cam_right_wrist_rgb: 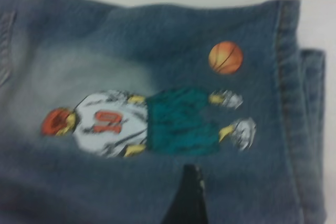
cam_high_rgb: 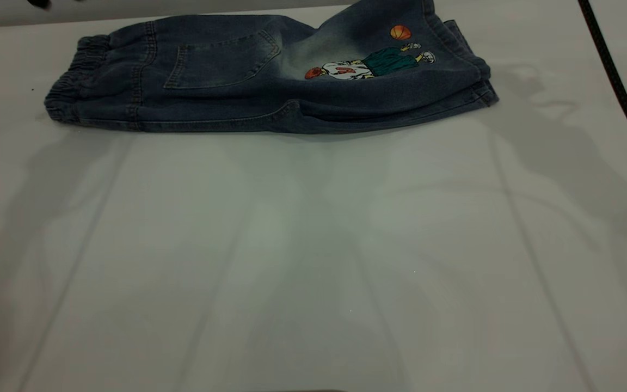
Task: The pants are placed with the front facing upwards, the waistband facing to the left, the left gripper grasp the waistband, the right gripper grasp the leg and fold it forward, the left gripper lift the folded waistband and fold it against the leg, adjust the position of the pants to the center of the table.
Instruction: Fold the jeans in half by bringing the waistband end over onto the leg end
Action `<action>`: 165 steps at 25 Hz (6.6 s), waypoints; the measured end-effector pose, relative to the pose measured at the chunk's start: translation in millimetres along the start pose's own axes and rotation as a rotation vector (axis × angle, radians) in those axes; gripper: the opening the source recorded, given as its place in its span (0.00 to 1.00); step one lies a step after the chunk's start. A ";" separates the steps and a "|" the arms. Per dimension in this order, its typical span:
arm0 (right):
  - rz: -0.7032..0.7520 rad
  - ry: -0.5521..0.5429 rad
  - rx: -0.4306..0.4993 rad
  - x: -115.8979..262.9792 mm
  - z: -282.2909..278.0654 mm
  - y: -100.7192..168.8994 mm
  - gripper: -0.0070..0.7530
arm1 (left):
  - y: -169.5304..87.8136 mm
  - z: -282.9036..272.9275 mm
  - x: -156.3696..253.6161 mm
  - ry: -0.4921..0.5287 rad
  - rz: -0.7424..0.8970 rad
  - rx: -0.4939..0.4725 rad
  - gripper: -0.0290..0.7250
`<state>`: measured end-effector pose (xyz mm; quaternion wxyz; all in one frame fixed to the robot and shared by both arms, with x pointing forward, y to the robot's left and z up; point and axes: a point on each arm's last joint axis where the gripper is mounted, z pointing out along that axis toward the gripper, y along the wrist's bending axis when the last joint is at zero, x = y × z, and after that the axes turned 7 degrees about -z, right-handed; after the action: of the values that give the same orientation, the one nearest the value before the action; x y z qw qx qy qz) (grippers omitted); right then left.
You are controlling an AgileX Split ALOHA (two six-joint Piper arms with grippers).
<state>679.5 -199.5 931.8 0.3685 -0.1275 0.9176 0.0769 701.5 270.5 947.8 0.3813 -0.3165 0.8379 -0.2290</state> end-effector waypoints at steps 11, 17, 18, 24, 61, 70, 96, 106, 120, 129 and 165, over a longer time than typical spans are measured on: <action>-0.046 0.139 -0.117 4.1 -16.8 16.0 0.77 | 75.4 -35.6 -50.4 0.315 0.337 0.040 0.58; -0.173 0.114 -0.190 -1.8 -17.5 56.2 0.77 | 96.9 -40.5 -51.6 0.399 0.553 -0.078 0.58; -0.183 0.108 -0.204 -3.1 -18.0 63.9 0.77 | 99.3 -39.3 -50.8 0.407 0.565 -0.090 0.58; -0.220 0.101 -0.255 -4.1 -20.3 94.2 0.77 | 119.2 -19.0 -46.3 0.383 0.564 -0.156 0.58; -0.039 -0.166 -0.076 -17.5 5.2 84.7 0.77 | 114.4 77.1 -25.7 0.319 0.318 0.009 0.07; -0.063 -0.154 -0.104 -16.9 37.2 100.3 0.77 | 70.8 43.9 -54.9 0.374 0.489 0.086 0.06; -0.075 -0.025 -0.201 38.8 121.6 160.9 0.77 | 9.9 -26.9 -72.5 0.447 0.664 0.062 0.06; -0.141 0.086 -0.346 52.6 115.5 200.7 0.75 | -55.7 -35.6 -56.8 0.424 0.791 0.173 0.06; -0.328 0.219 -0.600 -26.1 57.6 182.8 0.72 | -95.5 -39.2 -32.1 0.427 0.872 0.244 0.06; -0.349 0.416 -0.291 -21.0 69.8 90.0 0.72 | -99.5 -39.5 -25.2 0.450 0.886 0.251 0.06; -0.124 0.400 -0.198 -59.8 35.1 6.6 0.72 | -163.9 -47.9 51.9 0.506 1.016 0.398 0.06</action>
<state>742.3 -174.4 948.5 0.1690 -0.2318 0.9508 0.1173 695.8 126.9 1053.6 0.2835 0.2652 0.8900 -0.2390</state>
